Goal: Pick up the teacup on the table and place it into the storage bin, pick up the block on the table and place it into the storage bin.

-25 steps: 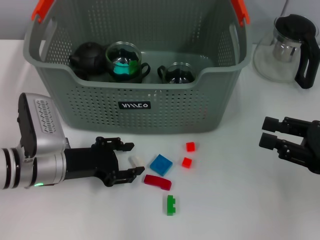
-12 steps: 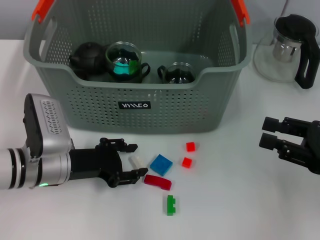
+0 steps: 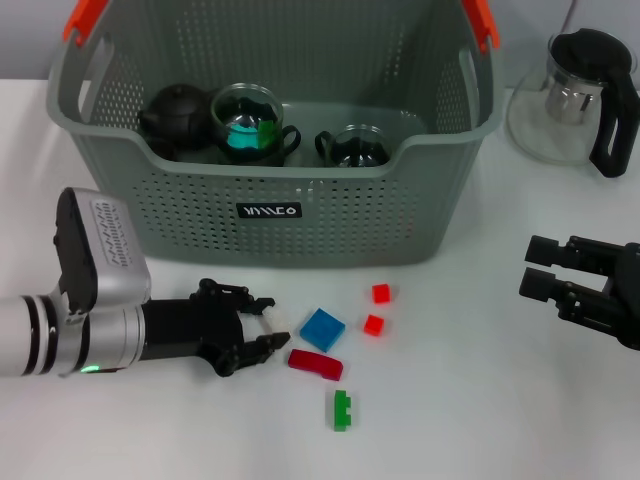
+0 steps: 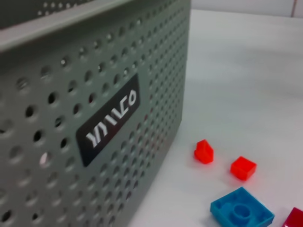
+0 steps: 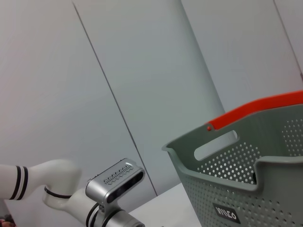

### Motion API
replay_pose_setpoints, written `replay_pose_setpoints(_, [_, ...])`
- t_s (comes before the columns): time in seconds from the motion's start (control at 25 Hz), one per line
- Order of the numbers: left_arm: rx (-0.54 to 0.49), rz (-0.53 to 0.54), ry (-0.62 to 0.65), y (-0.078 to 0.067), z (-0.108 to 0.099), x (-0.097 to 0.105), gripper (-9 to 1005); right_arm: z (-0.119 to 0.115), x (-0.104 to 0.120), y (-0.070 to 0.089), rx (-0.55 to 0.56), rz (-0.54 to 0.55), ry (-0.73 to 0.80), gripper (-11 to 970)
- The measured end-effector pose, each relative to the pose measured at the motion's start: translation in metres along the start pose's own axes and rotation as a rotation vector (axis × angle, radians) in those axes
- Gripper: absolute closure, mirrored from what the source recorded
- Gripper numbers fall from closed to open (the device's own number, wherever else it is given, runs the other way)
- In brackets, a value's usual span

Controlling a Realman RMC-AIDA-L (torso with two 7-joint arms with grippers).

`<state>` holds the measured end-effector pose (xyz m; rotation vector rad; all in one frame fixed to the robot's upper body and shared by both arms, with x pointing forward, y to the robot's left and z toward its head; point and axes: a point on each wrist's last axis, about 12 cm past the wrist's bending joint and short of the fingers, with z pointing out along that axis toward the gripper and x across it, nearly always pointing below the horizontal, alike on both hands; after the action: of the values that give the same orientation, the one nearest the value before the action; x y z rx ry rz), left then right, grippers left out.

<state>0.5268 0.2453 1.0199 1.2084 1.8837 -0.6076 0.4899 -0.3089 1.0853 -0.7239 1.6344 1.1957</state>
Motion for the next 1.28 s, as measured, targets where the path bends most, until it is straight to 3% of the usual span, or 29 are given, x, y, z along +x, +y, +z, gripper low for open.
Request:
replay_pose_setpoints(0.24, [-0.005,-0.019,-0.002,0.003,-0.002,-0.004,577,0.000,0.000,0.000,0.001,0.007,0.000,429])
replay_pose_setpoints(0.4, [0.024,-0.040,-0.037,0.004,-0.010,-0.009,587,-0.001,0.000,0.000,0.002,0.008,0.000,429])
replay_pose_setpoints(0.64, [0.216,-0.092,-0.174,0.002,-0.054,-0.029,589,-0.002,-0.001,-0.001,0.005,0.010,0.000,429])
replay_pose_setpoints(0.84, [0.387,-0.107,-0.406,0.005,-0.092,-0.061,588,-0.001,-0.003,-0.001,0.002,0.006,0.000,430])
replay_pose_setpoints(1.12, [0.373,-0.123,-0.668,0.027,-0.101,-0.100,588,-0.002,-0.003,-0.001,0.005,0.005,-0.001,430])
replay_pose_setpoints(1.16, [0.351,-0.128,-0.701,0.033,-0.101,-0.109,588,-0.002,-0.003,-0.001,0.006,0.005,-0.001,430])
replay_pose_setpoints(1.2, [0.278,-0.160,-0.695,0.051,-0.099,-0.130,588,-0.002,-0.003,-0.001,0.006,0.004,-0.001,430])
replay_pose_setpoints(1.28, [0.227,-0.175,-0.660,0.064,-0.098,-0.144,588,-0.002,-0.003,-0.001,0.005,0.002,-0.001,430])
